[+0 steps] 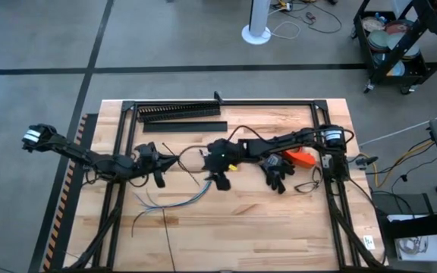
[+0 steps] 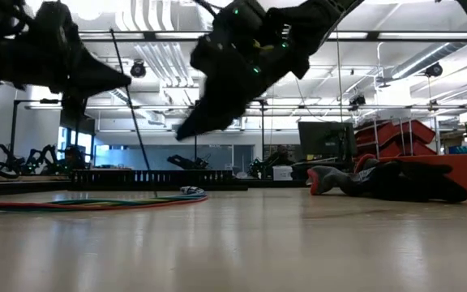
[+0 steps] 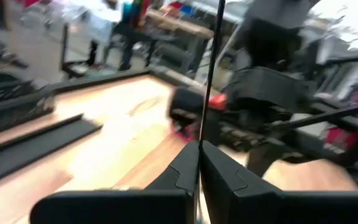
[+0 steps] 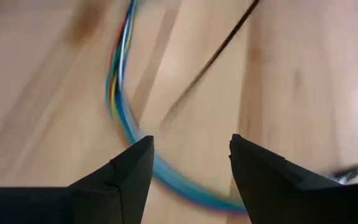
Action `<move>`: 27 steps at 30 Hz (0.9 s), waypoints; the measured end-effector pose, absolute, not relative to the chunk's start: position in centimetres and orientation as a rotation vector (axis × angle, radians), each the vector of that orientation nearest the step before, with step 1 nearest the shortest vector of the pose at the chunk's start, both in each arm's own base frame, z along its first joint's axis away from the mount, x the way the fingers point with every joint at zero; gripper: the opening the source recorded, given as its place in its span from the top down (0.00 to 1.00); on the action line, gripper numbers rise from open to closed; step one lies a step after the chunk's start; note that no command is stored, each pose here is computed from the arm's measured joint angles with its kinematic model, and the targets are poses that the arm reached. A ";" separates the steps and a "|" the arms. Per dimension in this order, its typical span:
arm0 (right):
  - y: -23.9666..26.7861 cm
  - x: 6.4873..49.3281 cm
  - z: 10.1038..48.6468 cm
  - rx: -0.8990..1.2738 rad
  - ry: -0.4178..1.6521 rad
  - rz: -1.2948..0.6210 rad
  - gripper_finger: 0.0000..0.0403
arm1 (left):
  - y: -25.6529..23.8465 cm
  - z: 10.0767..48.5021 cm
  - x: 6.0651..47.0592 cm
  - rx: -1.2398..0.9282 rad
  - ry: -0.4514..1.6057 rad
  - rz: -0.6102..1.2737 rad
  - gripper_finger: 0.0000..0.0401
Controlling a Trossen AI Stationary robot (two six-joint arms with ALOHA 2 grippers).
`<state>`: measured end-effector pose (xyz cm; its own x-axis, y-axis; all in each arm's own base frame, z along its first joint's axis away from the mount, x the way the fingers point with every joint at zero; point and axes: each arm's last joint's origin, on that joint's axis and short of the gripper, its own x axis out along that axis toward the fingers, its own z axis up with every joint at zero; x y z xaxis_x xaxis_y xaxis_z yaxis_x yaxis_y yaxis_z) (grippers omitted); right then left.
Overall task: Ziptie cables
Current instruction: Wrap the black zip tie on the cable
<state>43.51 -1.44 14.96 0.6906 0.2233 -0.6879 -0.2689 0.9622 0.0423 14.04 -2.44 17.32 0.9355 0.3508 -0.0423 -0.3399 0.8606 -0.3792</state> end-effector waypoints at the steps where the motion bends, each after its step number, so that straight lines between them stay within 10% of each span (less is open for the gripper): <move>1: -1.2 43.4 14.8 -0.090 0.793 0.293 0.52 | -2.4 17.1 14.0 -0.396 -0.015 0.383 1.00; 27: -3.0 44.6 11.6 -0.517 1.027 0.390 0.68 | -2.2 18.6 14.6 -0.360 0.089 0.428 1.00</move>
<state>44.58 -3.03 11.62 0.4675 0.0668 -0.8815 -0.5352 0.8150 -0.2221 14.59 -2.23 18.56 0.9070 0.3899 -0.1589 -0.4209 0.8479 -0.3222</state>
